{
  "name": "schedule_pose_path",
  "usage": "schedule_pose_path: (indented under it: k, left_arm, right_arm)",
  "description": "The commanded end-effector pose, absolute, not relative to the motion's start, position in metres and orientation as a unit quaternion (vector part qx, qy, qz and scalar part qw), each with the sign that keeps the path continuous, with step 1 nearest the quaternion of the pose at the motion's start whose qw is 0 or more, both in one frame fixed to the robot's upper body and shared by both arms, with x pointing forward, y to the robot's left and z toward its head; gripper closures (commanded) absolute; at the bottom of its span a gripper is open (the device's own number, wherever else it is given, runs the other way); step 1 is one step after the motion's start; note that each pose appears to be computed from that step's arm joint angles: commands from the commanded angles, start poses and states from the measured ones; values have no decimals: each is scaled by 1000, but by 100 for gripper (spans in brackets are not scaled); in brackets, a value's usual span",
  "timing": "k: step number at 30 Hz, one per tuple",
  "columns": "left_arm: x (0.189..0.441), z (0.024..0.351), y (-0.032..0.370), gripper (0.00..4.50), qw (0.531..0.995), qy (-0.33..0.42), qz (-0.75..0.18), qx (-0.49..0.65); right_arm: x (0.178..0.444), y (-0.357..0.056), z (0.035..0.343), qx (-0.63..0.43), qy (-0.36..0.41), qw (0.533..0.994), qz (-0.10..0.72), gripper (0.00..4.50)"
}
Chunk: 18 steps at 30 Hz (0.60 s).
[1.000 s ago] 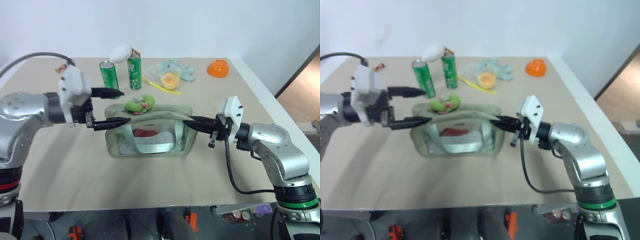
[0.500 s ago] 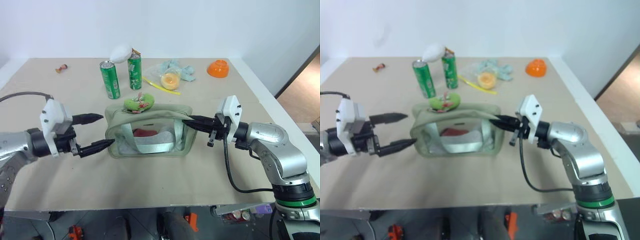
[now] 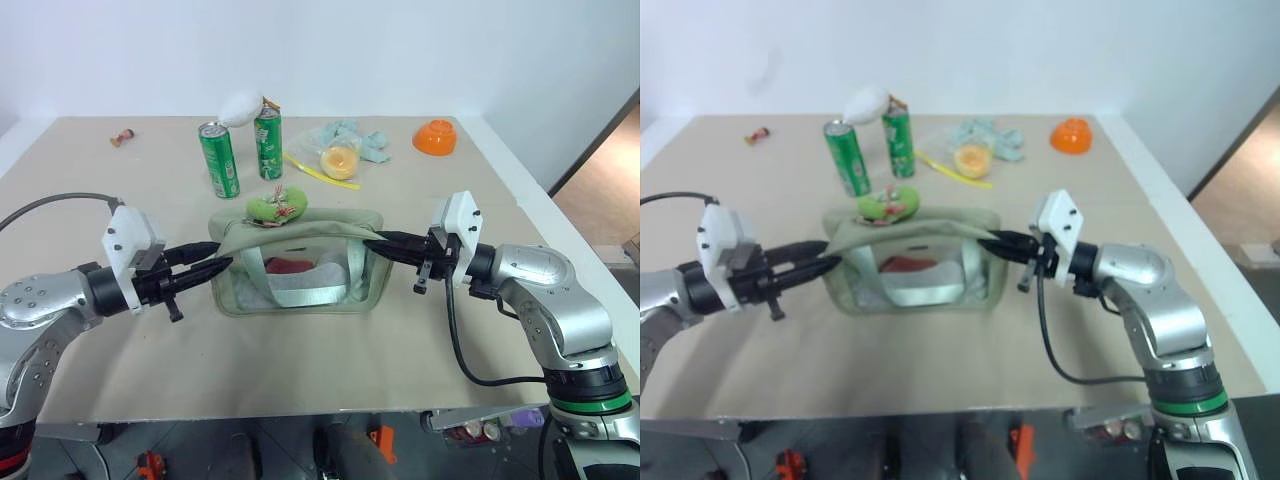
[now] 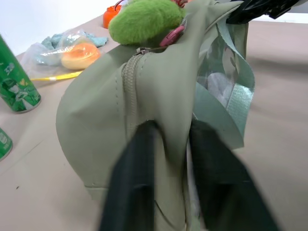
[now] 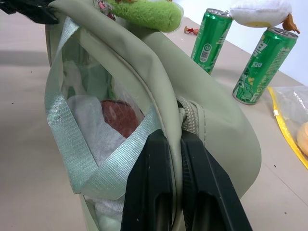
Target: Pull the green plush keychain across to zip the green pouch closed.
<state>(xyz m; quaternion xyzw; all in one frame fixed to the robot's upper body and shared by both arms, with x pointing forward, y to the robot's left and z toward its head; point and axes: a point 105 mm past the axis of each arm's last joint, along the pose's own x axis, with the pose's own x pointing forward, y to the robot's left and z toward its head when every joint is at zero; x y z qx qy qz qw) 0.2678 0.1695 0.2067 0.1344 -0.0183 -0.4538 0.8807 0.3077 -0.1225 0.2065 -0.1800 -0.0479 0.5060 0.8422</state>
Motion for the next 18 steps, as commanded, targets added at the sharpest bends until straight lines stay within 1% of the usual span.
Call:
schedule_pose_path:
  k: [1,6,8,9,10,12,13,15,17,18]
  left_arm:
    - [266,215,163,448,873,-40,-465,141]
    - [264,214,163,448,869,-35,-471,147]
    - [265,213,164,448,870,-33,-469,149]
    - [266,212,165,450,870,-33,-469,150]
    - [266,212,165,450,870,-32,-468,151]
    - [266,210,164,450,869,-30,-470,152]
    - [266,209,164,450,868,-27,-471,154]
    - [266,208,164,450,867,-25,-472,156]
    - [265,207,163,450,866,-23,-476,155]
    - [265,206,163,450,865,-22,-477,155]
  right_arm:
    - [305,-122,212,-185,-59,839,508,450]
    - [302,-123,210,-184,-61,834,516,450]
    - [300,-124,210,-173,-50,832,526,450]
    - [299,-125,209,-167,-39,830,531,373]
    - [298,-126,208,-164,-32,828,535,355]
    - [297,-133,207,-168,-18,826,538,279]
    - [297,-141,208,-170,-14,828,534,249]
    - [303,-163,215,-172,-2,842,511,173]
    - [310,-180,225,-162,1,858,488,120]
    - [313,-187,230,-155,3,864,479,76]
